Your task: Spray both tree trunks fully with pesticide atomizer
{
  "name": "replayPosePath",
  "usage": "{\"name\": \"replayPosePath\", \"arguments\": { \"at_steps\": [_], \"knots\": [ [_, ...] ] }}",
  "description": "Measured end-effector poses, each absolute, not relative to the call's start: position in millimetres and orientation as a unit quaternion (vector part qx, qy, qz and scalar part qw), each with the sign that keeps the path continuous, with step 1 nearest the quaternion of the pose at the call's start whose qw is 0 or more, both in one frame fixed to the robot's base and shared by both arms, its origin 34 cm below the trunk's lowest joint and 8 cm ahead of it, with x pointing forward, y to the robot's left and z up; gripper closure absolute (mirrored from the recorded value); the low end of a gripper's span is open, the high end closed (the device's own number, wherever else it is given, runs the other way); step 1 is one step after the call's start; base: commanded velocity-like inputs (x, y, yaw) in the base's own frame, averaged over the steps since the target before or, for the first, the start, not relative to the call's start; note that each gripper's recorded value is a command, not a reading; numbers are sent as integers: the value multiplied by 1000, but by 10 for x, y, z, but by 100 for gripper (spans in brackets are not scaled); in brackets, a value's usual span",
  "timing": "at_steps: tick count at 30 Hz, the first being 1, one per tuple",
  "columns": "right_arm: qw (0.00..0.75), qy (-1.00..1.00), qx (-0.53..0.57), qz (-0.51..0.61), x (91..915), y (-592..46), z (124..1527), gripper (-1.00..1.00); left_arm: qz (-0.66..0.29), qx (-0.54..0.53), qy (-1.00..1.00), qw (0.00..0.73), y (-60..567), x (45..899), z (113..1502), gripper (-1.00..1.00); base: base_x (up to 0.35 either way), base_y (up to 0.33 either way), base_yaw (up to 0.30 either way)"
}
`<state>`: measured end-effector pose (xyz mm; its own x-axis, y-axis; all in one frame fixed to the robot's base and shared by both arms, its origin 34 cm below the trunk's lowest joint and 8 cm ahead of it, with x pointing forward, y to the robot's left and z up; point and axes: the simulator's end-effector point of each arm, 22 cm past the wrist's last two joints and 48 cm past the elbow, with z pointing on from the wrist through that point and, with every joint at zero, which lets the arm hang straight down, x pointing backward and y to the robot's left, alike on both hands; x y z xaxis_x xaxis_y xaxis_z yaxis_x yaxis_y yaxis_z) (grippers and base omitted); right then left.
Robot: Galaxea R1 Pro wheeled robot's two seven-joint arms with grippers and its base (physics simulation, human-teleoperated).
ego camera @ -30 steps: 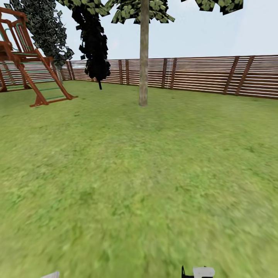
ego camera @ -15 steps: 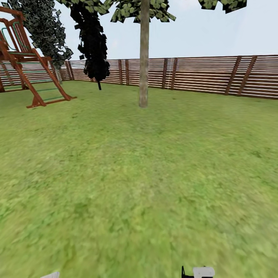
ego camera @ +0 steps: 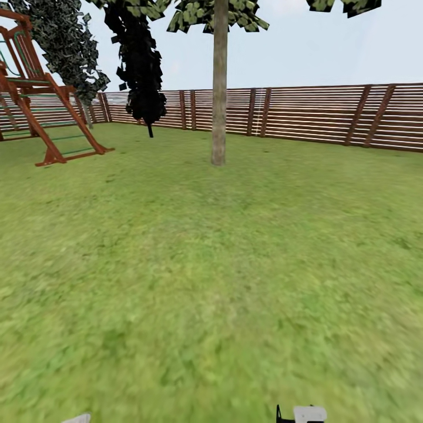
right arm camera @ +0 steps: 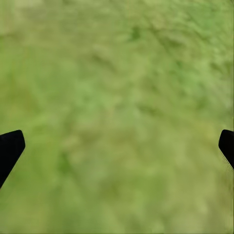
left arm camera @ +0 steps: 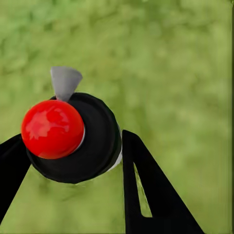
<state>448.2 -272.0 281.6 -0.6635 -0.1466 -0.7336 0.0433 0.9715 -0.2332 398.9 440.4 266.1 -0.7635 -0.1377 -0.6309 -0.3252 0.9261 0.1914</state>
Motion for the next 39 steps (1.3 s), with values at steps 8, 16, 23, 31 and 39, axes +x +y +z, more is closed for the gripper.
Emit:
{"name": "replayPosePath", "arguments": {
  "at_steps": [8, 16, 23, 31, 39],
  "knots": [
    [409, 905, -29, -116, 4482, -2720, 2816, -100, 146, -124, 928, 320, 4403, 3987, 2659, 100, 339, 0, 0],
    [409, 905, -29, -116, 4482, -2720, 2816, -100, 146, -124, 928, 320, 4399, 3987, 2659, 100, 339, 0, 0],
    [409, 905, -29, -116, 4482, -2720, 2816, -100, 146, -124, 928, 320, 4398, 3987, 2658, 100, 339, 0, 0],
    [409, 905, -29, -116, 4482, -2720, 2816, -100, 146, -124, 928, 320, 4402, 3986, 2659, 100, 339, 0, 0],
    [409, 905, -29, -116, 4482, -2720, 2816, -100, 146, -125, 928, 320, 4404, 3988, 2660, 100, 339, 0, 0]
  ]
}}
